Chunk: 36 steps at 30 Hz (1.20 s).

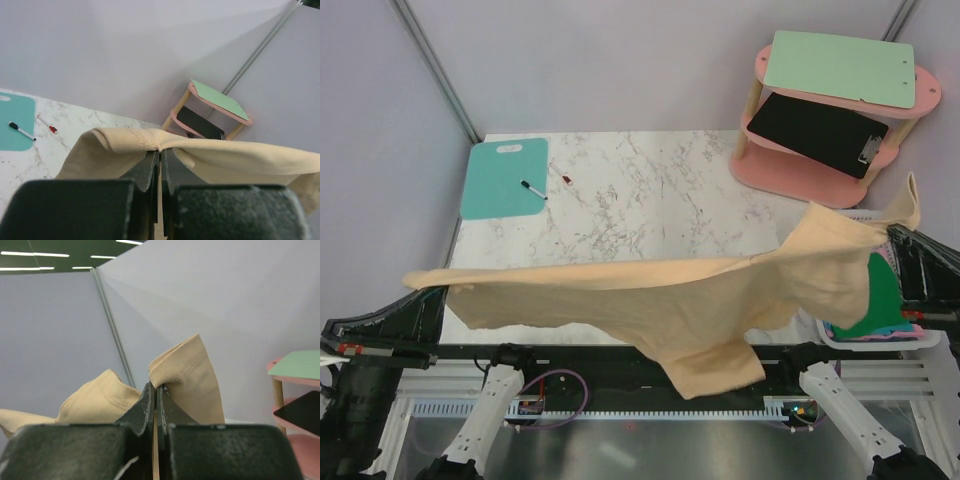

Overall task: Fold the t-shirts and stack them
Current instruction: Flatten out the tshirt

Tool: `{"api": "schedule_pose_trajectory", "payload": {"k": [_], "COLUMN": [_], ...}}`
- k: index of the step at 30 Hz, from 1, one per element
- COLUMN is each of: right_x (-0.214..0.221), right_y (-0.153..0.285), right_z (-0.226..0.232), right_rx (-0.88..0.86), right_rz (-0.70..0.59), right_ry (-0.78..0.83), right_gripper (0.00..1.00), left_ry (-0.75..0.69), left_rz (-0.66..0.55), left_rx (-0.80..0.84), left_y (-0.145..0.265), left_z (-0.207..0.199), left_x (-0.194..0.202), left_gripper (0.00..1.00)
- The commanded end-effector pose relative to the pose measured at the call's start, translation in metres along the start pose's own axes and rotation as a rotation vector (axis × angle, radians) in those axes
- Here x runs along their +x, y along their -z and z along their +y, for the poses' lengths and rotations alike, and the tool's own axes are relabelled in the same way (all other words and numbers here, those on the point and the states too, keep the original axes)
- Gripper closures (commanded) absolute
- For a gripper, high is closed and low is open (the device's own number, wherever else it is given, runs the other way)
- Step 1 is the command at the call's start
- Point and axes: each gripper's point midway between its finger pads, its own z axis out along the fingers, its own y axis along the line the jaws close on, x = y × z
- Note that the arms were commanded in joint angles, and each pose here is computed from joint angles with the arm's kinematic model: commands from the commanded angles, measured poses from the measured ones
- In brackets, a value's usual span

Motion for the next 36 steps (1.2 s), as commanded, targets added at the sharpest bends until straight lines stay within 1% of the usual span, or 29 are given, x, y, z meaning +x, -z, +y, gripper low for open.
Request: {"api": "schedule_pose_trajectory", "payload": {"k": [1, 3, 4, 5, 6, 7, 8, 9, 10, 11, 12, 13, 14, 15, 16, 17, 18, 19, 20, 21, 22, 23, 24, 26, 27, 29, 30, 31, 36], "right_x": [0.002, 0.016, 0.041, 0.053, 0.067, 0.103, 0.115, 0.131, 0.167, 0.181, 0.197, 0.231, 0.245, 0.262, 0.297, 0.314, 0.331, 0.366, 0.382, 0.411, 0.422, 0.434, 0.453, 0.467, 0.477, 0.484, 0.489, 0.491, 0.478], "right_y": [-0.027, -0.044, -0.062, -0.071, -0.08, -0.092, -0.101, -0.107, -0.117, -0.124, -0.13, -0.139, -0.144, -0.149, -0.16, -0.165, -0.169, -0.178, -0.182, -0.191, -0.198, -0.205, -0.217, -0.227, -0.237, -0.245, -0.253, -0.258, -0.274], "right_z": [-0.015, -0.025, -0.041, -0.048, -0.056, -0.073, -0.084, -0.093, -0.111, -0.123, -0.132, -0.148, -0.16, -0.169, -0.186, -0.197, -0.206, -0.224, -0.234, -0.249, -0.256, -0.261, -0.271, -0.281, -0.29, -0.299, -0.303, -0.304, -0.309], "right_rx": [0.079, 0.11, 0.156, 0.17, 0.183, 0.218, 0.248, 0.266, 0.302, 0.338, 0.357, 0.385, 0.424, 0.441, 0.47, 0.495, 0.513, 0.543, 0.565, 0.585, 0.589, 0.593, 0.602, 0.611, 0.626, 0.642, 0.642, 0.636, 0.655], "right_rz": [0.012, 0.047, 0.107, 0.13, 0.16, 0.235, 0.241, 0.27, 0.346, 0.359, 0.381, 0.438, 0.451, 0.484, 0.546, 0.571, 0.605, 0.659, 0.684, 0.733, 0.74, 0.755, 0.774, 0.79, 0.79, 0.787, 0.784, 0.785, 0.739], "right_ry": [0.004, 0.009, 0.01, 0.013, 0.017, 0.02, 0.026, 0.033, 0.043, 0.047, 0.052, 0.056, 0.062, 0.063, 0.075, 0.082, 0.095, 0.112, 0.119, 0.135, 0.144, 0.149, 0.155, 0.18, 0.189, 0.214, 0.223, 0.231, 0.238], "right_gripper": [1.0, 1.0, 1.0, 1.0, 1.0, 1.0, 1.0, 1.0, 1.0, 1.0, 1.0, 1.0, 1.0, 1.0, 1.0, 1.0, 1.0, 1.0, 1.0, 1.0, 1.0, 1.0, 1.0, 1.0, 1.0, 1.0, 1.0, 1.0, 1.0], "left_ry": [-0.052, -0.054, -0.052, -0.053, -0.053, -0.054, -0.053, -0.05, -0.048, -0.044, -0.033, -0.029, -0.016, -0.009, -0.006, 0.002, -0.001, -0.005, 0.0, 0.0, 0.001, -0.005, -0.012, -0.03, -0.038, -0.042, -0.037, -0.036, -0.025], "left_rz": [0.06, 0.135, 0.163, 0.202, 0.213, 0.243, 0.28, 0.303, 0.341, 0.388, 0.408, 0.457, 0.514, 0.507, 0.536, 0.599, 0.599, 0.617, 0.669, 0.661, 0.664, 0.717, 0.715, 0.727, 0.757, 0.743, 0.759, 0.738, 0.723], "left_rx": [-0.084, -0.14, -0.156, -0.18, -0.213, -0.243, -0.271, -0.299, -0.322, -0.353, -0.373, -0.406, -0.451, -0.453, -0.476, -0.527, -0.545, -0.569, -0.614, -0.609, -0.611, -0.641, -0.646, -0.65, -0.678, -0.677, -0.684, -0.672, -0.665], "left_y": [-0.02, -0.045, -0.054, -0.069, -0.078, -0.09, -0.106, -0.114, -0.127, -0.14, -0.148, -0.161, -0.164, -0.176, -0.183, -0.189, -0.2, -0.205, -0.213, -0.224, -0.234, -0.24, -0.248, -0.263, -0.267, -0.281, -0.283, -0.292, -0.307], "left_z": [0.016, 0.032, 0.037, 0.048, 0.058, 0.069, 0.083, 0.094, 0.104, 0.121, 0.13, 0.144, 0.162, 0.168, 0.179, 0.197, 0.207, 0.216, 0.231, 0.235, 0.238, 0.251, 0.255, 0.261, 0.273, 0.278, 0.285, 0.284, 0.291], "left_x": [0.006, 0.024, 0.032, 0.048, 0.055, 0.067, 0.087, 0.099, 0.114, 0.139, 0.152, 0.173, 0.2, 0.208, 0.224, 0.251, 0.26, 0.27, 0.291, 0.296, 0.298, 0.318, 0.32, 0.324, 0.336, 0.334, 0.339, 0.333, 0.327], "left_gripper": [0.98, 0.98, 0.98, 0.98, 0.98, 0.98, 0.98, 0.98, 0.98, 0.98, 0.98, 0.98, 0.98, 0.98, 0.98, 0.98, 0.98, 0.98, 0.98, 0.98, 0.98, 0.98, 0.98, 0.98, 0.98, 0.98, 0.98, 0.98, 0.98]}}
